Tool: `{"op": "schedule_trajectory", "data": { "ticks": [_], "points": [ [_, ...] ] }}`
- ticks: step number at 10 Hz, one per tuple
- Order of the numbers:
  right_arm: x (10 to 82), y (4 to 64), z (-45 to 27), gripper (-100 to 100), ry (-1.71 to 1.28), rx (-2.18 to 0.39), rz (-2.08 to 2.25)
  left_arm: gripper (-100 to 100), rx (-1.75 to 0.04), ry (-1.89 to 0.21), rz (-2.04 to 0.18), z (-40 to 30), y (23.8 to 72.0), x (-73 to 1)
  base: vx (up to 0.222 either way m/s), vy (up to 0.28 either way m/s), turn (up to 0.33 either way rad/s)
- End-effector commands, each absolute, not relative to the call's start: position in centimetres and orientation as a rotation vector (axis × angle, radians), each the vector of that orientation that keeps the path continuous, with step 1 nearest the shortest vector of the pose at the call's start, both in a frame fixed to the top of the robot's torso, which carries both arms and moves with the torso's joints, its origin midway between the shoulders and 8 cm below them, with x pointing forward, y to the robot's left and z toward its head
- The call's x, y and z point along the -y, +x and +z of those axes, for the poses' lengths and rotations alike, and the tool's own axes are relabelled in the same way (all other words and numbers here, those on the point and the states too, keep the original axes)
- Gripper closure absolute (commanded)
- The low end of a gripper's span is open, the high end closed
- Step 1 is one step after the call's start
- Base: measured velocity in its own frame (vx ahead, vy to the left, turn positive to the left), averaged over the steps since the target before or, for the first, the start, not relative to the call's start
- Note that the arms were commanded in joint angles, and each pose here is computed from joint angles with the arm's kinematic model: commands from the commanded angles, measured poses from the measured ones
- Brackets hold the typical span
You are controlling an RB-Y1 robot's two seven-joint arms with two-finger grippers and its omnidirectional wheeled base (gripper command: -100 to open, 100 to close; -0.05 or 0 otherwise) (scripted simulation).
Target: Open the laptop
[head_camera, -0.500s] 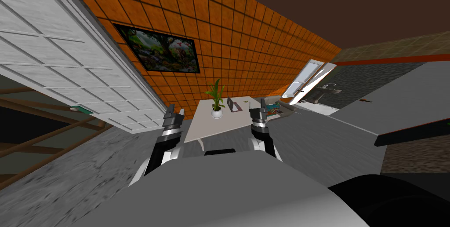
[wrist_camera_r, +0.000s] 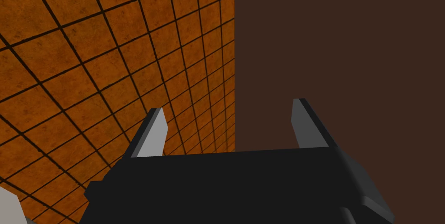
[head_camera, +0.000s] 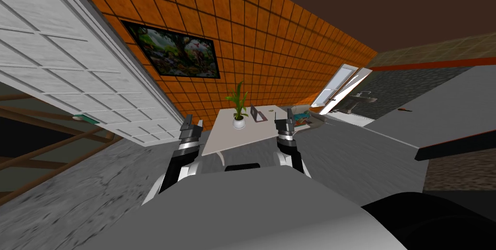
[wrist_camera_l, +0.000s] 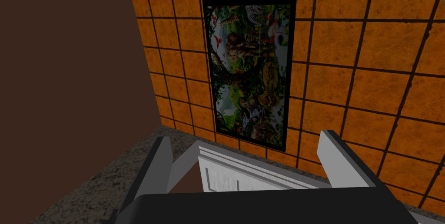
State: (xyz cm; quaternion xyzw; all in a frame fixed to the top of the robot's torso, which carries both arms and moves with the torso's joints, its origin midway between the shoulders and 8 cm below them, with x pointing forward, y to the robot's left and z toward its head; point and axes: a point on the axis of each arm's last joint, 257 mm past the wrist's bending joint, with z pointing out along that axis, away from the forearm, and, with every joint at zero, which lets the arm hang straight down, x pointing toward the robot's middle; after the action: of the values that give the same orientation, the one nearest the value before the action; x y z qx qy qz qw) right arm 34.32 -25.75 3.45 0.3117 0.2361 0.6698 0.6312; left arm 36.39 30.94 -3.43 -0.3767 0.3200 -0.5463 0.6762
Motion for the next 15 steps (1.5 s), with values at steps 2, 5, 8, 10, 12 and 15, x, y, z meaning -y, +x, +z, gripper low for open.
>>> {"op": "schedule_trajectory", "data": {
  "ticks": [2, 5, 8, 10, 12, 15],
  "points": [
    [25.8, 34.3, 3.5, 0, 0.713, -0.540, 1.533, 0, -0.719, -0.847, -1.228, -3.4, 36.4, -30.9, 0.000, 0.000, 0.000],
    [25.2, 34.9, 2.6, -100, 0.684, -0.613, 1.503, 0, -0.719, -0.847, -1.228, -3.4, 36.4, -30.9, 0.001, 0.001, 0.027],
    [24.6, 36.2, 0.9, -100, 0.635, -0.735, 1.422, 0, -0.720, -0.847, -1.228, -3.5, 36.4, -30.9, -0.005, 0.002, 0.095],
    [24.5, 37.2, -0.7, -100, 0.594, -0.826, 1.341, 0, -0.720, -0.847, -1.228, -3.5, 36.4, -30.9, -0.006, 0.004, 0.107],
    [24.6, 38.4, -2.5, -100, 0.546, -0.920, 1.243, 0, -0.720, -0.847, -1.228, -3.5, 36.4, -30.9, -0.006, 0.005, 0.158],
    [25.4, 40.3, -5.5, -100, 0.461, -1.059, 1.064, 0, -0.720, -0.847, -1.228, -3.5, 36.4, -30.9, -0.008, 0.005, 0.160]
  ]
}}
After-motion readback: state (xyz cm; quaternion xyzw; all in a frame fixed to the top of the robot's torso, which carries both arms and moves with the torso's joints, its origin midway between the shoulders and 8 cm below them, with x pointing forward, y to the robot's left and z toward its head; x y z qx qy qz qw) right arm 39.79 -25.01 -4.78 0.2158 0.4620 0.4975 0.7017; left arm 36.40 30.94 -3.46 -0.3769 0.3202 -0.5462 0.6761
